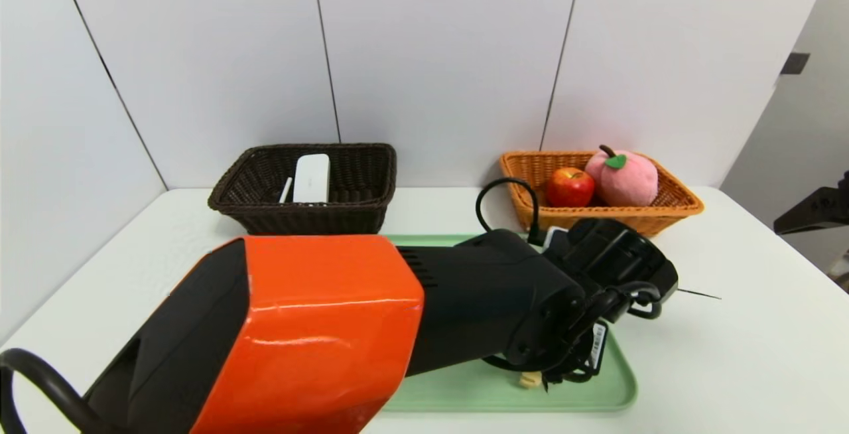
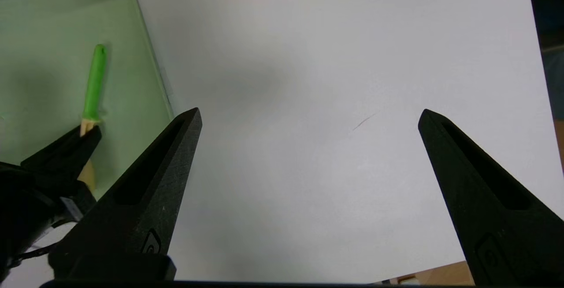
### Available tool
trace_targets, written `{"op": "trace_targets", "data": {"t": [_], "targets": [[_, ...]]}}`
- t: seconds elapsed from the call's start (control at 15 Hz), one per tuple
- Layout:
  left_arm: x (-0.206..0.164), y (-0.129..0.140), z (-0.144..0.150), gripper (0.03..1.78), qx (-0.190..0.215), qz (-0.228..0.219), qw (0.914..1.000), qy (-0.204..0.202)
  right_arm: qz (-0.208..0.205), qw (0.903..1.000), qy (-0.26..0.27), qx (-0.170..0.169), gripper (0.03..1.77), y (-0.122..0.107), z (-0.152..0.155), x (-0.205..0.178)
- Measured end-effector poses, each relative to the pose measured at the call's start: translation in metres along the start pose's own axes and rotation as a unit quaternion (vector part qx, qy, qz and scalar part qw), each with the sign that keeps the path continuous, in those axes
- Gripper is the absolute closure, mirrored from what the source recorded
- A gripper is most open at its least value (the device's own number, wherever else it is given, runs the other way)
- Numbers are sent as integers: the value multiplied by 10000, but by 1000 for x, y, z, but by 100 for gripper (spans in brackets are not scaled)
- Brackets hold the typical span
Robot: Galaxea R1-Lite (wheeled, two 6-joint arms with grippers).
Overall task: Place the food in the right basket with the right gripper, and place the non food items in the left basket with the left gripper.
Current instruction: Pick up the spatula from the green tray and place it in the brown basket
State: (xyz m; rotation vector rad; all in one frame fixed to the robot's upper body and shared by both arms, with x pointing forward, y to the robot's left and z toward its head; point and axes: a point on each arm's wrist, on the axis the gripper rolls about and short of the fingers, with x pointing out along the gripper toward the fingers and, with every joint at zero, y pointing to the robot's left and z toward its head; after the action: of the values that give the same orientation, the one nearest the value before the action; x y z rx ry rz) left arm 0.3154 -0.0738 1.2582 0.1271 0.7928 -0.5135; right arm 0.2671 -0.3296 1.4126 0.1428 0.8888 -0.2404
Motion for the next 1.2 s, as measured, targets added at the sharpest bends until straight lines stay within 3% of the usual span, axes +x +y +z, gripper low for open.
{"op": "trace_targets", "data": {"t": [0.33,0.47,0.67,0.93,1.2], "targets": [[-84,33,43,173,-393,-242,9973,-566,-8,10000,18,6,10,-1,0,1],[-127,66,62,173,-687,-244,9937,-846,3,10000,29,2,10,0,0,1],[-170,134,86,173,-1273,167,9826,-1342,8,10000,52,-4,10,0,0,2],[-190,220,103,173,-1865,935,9611,-1809,20,10000,63,-42,10,1,0,3],[-173,281,105,173,-2664,1132,9419,-1703,7,10000,63,-60,10,2,0,3]]}}
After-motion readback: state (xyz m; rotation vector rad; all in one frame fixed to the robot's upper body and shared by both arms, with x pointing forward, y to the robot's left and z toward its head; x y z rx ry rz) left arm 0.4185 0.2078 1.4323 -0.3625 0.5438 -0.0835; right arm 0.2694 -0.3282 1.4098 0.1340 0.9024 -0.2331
